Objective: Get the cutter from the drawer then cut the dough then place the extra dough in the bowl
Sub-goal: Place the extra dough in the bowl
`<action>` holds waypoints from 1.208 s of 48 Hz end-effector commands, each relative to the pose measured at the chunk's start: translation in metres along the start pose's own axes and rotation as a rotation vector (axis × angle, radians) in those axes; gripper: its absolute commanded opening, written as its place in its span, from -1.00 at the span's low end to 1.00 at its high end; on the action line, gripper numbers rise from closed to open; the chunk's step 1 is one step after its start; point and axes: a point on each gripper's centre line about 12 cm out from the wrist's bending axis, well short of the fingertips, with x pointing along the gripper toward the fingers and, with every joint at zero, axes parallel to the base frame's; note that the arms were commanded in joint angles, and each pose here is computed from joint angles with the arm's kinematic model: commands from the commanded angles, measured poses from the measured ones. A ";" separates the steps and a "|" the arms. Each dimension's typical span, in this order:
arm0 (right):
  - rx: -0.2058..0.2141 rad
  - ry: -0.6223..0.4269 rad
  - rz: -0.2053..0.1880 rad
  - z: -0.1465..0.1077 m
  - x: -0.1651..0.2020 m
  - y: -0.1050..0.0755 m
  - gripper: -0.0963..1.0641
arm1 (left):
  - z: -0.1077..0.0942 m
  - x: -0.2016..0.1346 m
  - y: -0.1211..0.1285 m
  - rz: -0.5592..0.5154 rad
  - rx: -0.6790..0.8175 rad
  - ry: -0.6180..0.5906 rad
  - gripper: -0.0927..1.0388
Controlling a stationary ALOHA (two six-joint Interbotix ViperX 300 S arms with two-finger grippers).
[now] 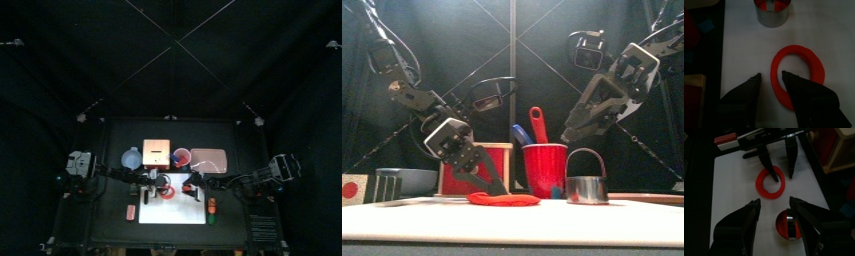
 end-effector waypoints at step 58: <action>0.011 -0.029 -0.007 0.009 -0.003 -0.003 0.63 | 0.024 -0.183 0.016 0.063 0.027 -0.349 0.24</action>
